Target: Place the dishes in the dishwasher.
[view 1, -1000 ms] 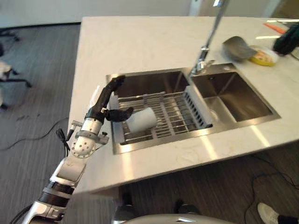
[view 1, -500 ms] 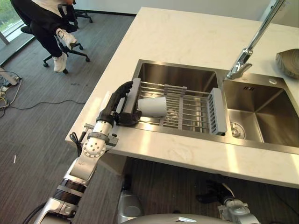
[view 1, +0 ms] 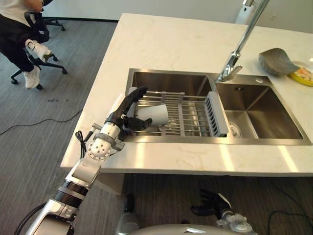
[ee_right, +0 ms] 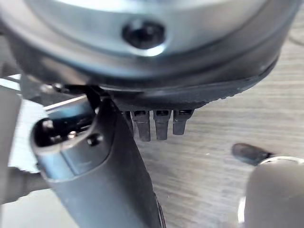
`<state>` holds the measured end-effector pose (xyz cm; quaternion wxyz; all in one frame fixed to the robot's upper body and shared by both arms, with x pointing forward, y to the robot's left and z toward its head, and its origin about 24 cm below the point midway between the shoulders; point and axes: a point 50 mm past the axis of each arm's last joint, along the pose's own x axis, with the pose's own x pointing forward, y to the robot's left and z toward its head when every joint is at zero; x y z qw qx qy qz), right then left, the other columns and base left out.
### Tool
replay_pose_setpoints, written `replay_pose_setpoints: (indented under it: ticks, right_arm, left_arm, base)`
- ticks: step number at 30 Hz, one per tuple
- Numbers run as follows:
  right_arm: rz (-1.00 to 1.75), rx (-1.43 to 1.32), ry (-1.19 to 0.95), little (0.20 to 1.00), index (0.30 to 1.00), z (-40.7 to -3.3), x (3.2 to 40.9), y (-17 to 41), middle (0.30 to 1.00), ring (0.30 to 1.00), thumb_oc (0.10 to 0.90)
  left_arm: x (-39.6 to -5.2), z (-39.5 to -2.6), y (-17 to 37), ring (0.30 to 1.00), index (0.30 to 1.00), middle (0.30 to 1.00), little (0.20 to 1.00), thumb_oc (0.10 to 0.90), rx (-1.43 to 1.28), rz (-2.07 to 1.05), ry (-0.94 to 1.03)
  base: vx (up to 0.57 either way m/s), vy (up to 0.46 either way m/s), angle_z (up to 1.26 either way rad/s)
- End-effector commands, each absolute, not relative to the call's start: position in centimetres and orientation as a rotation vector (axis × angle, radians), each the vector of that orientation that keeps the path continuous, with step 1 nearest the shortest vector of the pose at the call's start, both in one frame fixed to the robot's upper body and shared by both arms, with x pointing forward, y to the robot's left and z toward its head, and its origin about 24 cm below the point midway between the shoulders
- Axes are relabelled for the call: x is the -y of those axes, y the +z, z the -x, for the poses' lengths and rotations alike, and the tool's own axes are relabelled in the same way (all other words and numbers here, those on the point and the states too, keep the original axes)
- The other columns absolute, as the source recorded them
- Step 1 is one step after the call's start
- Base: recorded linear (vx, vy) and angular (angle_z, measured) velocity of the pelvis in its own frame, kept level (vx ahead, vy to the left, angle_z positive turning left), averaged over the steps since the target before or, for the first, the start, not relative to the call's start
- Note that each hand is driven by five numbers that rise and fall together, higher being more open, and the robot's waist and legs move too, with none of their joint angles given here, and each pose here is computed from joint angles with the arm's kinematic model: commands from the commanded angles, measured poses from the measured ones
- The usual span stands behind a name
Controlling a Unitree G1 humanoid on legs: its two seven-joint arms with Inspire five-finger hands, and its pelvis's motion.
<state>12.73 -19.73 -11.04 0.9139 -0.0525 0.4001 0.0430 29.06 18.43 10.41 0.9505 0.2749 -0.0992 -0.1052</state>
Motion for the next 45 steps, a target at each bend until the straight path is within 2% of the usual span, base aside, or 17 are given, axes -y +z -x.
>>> replay_pose_setpoints:
  ticks: [1,9,14,21,24,34,45]
  right_arm:
    - [0.196,-0.718,0.027,0.9,0.9,-16.0,22.5,-9.4,0.9,0.9,0.8]
    - [0.211,-0.796,0.014,0.9,0.9,-16.5,22.2,-10.9,0.9,0.9,0.8]
    - [0.194,-0.918,0.001,0.9,0.9,-14.8,21.6,-13.1,0.9,0.9,0.8]
    - [0.191,-1.004,-0.032,0.9,0.9,-13.1,21.8,-14.3,0.9,0.9,0.8]
    - [0.189,-1.08,-0.091,0.9,0.9,-11.6,22.9,-15.0,0.9,0.9,0.8]
    - [0.194,-1.131,-0.147,0.9,0.9,-10.9,24.1,-15.2,0.9,0.9,0.8]
    - [0.221,-1.176,-0.196,0.9,0.9,-10.9,26.0,-14.9,0.9,0.9,0.8]
  left_arm:
    - [-14.9,-30.6,15.9,0.9,0.9,0.9,0.9,0.8,0.485,-0.559,-0.286]
    - [-14.3,-30.3,16.1,0.9,0.9,0.9,0.9,0.8,0.502,-0.562,-0.327]
    - [-13.5,-30.3,16.5,0.9,0.9,0.9,0.9,0.8,0.538,-0.668,-0.368]
    - [-13.6,-31.7,16.1,0.9,0.9,0.9,0.9,0.8,0.53,-0.877,-0.313]
    - [-14.2,-32.7,14.9,0.9,0.9,0.9,0.9,0.8,0.46,-0.932,-0.288]
    - [-15.7,-34.5,11.7,0.9,0.9,0.9,0.9,0.8,0.264,-0.997,-0.23]
    - [-15.0,-35.8,8.6,0.9,0.9,0.9,0.9,0.8,0.095,-1.117,-0.322]
  base:
    - [0.0,0.022,-0.06]
    - [0.01,0.019,-0.02]
    - [-0.02,0.018,-0.12]
    - [0.01,0.003,-0.02]
    - [0.01,0.009,-0.06]
    - [0.0,0.002,-0.01]
    - [0.0,0.001,-0.01]
